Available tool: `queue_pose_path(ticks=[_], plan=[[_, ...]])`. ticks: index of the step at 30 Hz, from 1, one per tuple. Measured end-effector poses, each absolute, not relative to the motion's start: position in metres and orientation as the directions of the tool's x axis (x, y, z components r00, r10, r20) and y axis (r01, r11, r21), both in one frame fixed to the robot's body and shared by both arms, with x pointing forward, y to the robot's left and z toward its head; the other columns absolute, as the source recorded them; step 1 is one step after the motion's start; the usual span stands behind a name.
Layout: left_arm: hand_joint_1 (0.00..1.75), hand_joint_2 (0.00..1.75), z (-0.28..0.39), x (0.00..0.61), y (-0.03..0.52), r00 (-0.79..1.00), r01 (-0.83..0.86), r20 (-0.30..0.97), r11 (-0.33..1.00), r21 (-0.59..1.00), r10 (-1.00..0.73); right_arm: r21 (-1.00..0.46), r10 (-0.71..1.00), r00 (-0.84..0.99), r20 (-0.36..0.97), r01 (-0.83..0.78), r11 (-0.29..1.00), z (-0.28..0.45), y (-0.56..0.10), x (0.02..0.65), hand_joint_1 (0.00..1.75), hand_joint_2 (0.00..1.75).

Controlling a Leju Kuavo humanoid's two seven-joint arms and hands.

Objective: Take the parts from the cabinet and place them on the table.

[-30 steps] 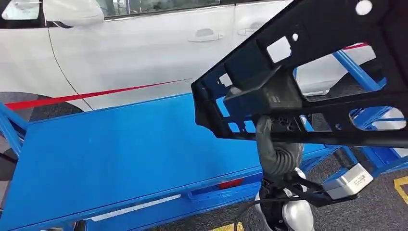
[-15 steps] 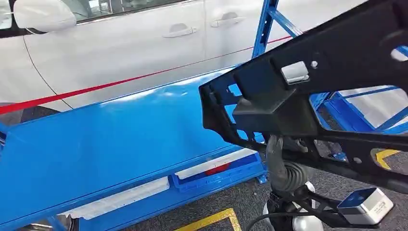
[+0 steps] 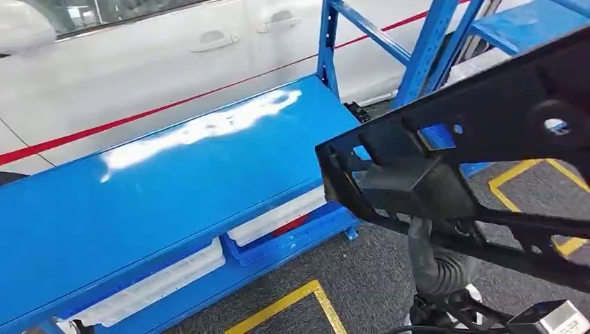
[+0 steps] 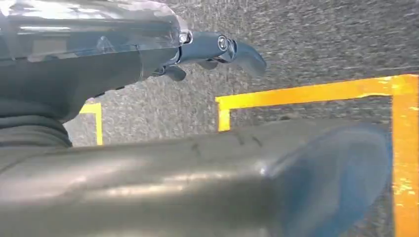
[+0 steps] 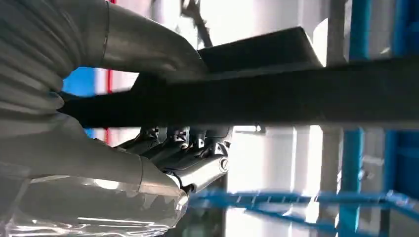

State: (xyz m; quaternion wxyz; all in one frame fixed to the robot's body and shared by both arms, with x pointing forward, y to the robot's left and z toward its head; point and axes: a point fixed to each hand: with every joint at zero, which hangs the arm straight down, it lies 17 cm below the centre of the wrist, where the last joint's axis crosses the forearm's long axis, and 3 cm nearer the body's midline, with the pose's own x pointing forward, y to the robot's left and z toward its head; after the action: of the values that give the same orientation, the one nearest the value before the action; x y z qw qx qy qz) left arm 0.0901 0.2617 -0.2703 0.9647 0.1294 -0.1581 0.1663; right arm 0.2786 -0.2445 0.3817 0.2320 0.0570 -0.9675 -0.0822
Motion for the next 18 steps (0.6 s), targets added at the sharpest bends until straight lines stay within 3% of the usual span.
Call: queue_pose_path(ticks=[18], plan=[[0.0, 0.0, -0.269, 0.098, 0.276, 0.875, -0.356, 0.4, 0.922, 0.151, 0.272, 0.109, 0.064, -0.837, 0.543, 0.145, 0.983, 0.351, -0.294, 0.256, 1.75, 1.75]])
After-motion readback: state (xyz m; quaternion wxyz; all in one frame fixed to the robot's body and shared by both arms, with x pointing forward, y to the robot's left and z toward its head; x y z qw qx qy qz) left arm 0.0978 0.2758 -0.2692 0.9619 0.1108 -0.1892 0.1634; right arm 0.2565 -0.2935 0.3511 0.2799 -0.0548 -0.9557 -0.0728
